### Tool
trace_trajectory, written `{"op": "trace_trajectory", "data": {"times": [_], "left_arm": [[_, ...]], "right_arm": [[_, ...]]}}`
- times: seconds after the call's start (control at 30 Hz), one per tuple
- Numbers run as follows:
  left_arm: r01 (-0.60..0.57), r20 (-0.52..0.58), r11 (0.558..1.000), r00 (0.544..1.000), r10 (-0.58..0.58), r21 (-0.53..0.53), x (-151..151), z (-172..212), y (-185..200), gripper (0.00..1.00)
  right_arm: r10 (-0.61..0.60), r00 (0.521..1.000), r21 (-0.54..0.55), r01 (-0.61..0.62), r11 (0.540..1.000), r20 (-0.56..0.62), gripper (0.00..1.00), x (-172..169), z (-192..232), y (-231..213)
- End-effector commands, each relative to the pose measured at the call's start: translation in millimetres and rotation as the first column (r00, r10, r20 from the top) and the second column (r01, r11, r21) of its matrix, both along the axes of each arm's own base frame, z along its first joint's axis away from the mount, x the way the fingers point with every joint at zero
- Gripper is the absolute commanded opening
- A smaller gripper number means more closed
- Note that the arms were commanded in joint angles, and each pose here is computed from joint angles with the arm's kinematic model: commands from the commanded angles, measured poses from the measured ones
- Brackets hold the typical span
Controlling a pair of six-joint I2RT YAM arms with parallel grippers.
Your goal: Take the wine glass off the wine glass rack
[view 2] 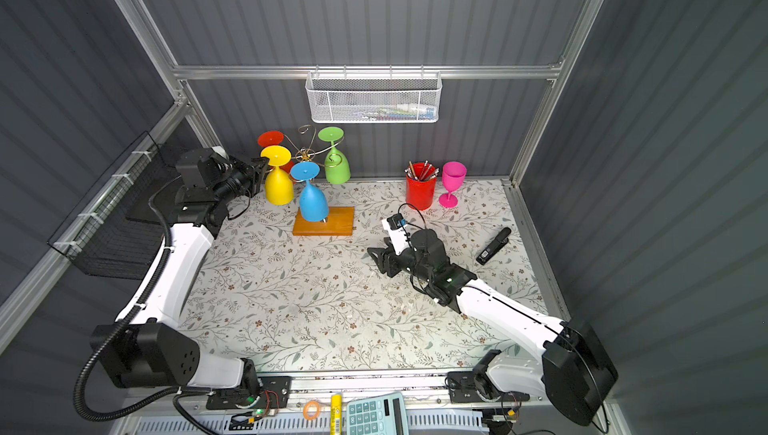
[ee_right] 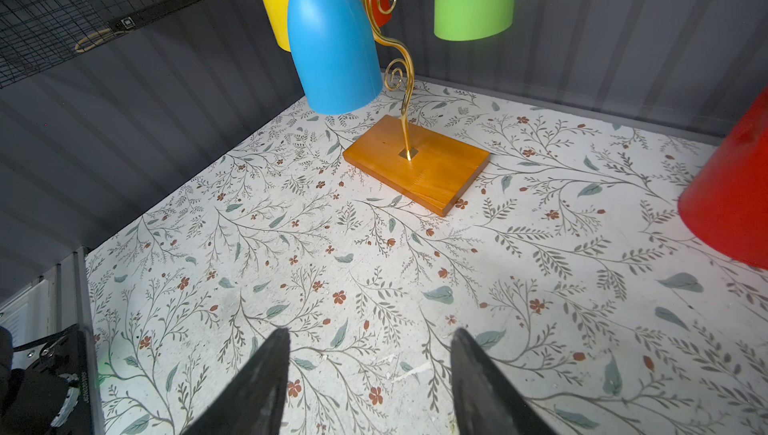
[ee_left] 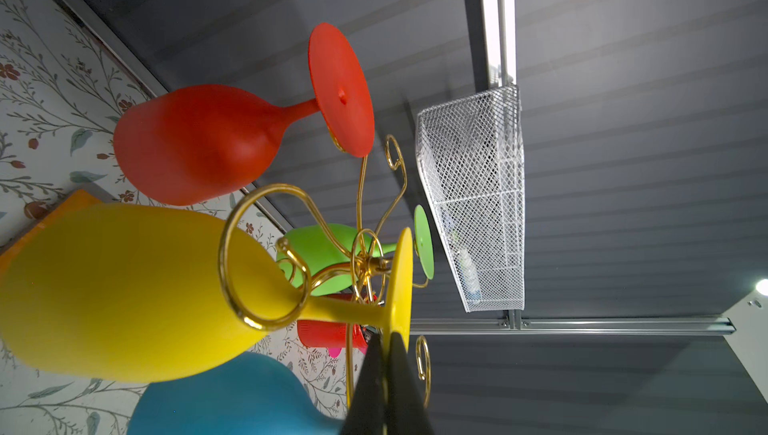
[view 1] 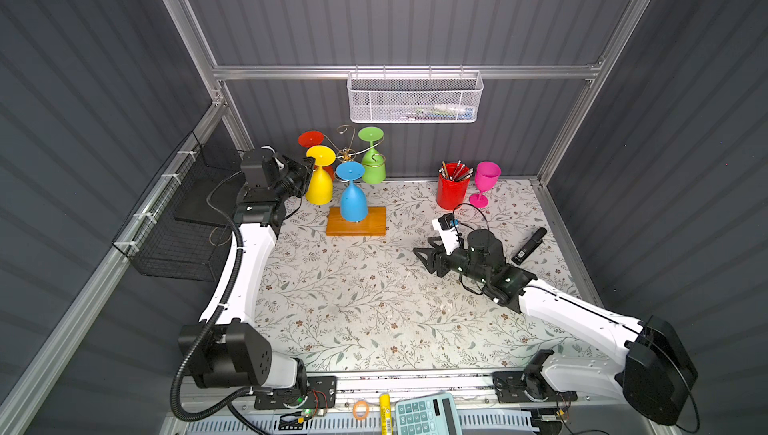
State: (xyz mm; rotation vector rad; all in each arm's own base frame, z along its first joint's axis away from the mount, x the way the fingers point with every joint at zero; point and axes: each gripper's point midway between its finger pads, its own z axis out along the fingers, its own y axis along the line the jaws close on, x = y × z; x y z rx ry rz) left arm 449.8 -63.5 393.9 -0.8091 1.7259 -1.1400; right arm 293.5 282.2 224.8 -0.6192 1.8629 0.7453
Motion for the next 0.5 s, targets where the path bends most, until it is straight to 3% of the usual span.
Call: {"op": "trace_trajectory", "data": {"times": [0.0,0.47], "left_arm": [[0.017,0.015,1.000,1.000,-0.017,0.001,-19,2,-1,0.00],[0.084,0.045,0.996,0.995,-0.084,0.002,-86,7,-11,0.00]], "right_arm": [[0.005,1.000,0.016,-0.006,1.000,0.023,0.62,-1,12,2],[-0.038,0.999,0.028,0.039,0.999,-0.039,0.65,6,18,3]]}}
